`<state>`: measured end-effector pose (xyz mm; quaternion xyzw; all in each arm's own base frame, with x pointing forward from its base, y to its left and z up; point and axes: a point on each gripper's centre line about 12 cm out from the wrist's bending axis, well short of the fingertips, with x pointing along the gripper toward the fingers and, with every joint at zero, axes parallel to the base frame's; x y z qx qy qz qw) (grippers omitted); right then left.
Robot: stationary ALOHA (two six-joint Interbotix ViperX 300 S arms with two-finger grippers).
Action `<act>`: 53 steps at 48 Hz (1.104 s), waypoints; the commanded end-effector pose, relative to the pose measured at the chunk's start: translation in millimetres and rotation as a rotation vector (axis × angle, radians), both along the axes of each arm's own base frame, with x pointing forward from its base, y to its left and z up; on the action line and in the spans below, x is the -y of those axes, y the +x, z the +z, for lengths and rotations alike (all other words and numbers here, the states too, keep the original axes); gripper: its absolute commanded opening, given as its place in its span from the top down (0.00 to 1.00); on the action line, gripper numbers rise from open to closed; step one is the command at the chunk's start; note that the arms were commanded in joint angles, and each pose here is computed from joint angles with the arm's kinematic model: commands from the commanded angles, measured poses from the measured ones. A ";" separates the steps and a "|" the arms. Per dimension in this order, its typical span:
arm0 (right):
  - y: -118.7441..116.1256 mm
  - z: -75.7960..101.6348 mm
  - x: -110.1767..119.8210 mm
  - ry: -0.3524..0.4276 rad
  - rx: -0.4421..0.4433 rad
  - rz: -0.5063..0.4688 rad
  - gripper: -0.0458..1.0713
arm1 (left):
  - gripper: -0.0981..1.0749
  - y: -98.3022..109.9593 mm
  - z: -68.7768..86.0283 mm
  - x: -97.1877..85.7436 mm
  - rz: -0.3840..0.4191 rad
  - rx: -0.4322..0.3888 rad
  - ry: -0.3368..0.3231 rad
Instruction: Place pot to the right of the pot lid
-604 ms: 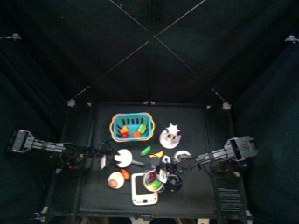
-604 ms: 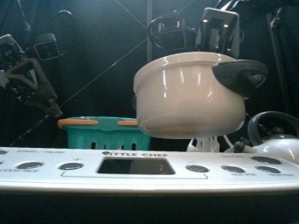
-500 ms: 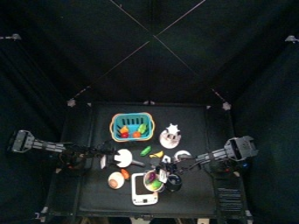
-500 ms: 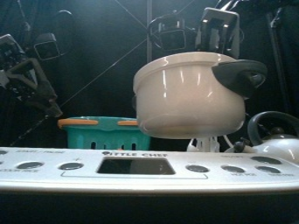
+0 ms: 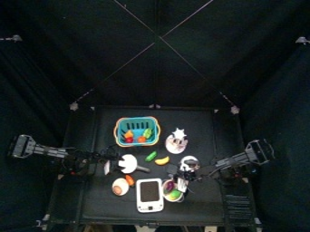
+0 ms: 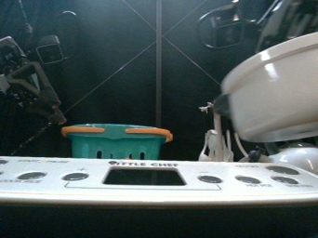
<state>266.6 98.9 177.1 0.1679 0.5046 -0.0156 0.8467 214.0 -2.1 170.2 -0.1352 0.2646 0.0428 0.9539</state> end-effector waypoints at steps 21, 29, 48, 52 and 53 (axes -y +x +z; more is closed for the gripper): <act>-70.1 -24.8 14.5 0.055 -0.117 -0.036 0.69 | 0.15 5.4 8.0 -1.1 0.013 0.028 -0.007; -75.9 -37.2 25.4 0.038 -0.156 -0.073 0.68 | 0.15 5.9 8.2 -2.1 0.016 0.028 -0.004; -71.4 -36.6 35.7 0.036 -0.148 -0.119 0.30 | 0.15 6.5 9.8 -3.5 0.023 0.034 -0.004; -67.5 -33.1 35.6 0.041 -0.130 -0.122 0.22 | 0.15 6.6 9.4 -3.6 0.023 0.032 -0.005; -66.5 -31.8 35.3 0.042 -0.124 -0.120 0.21 | 0.15 6.6 9.9 -3.6 0.025 0.035 -0.006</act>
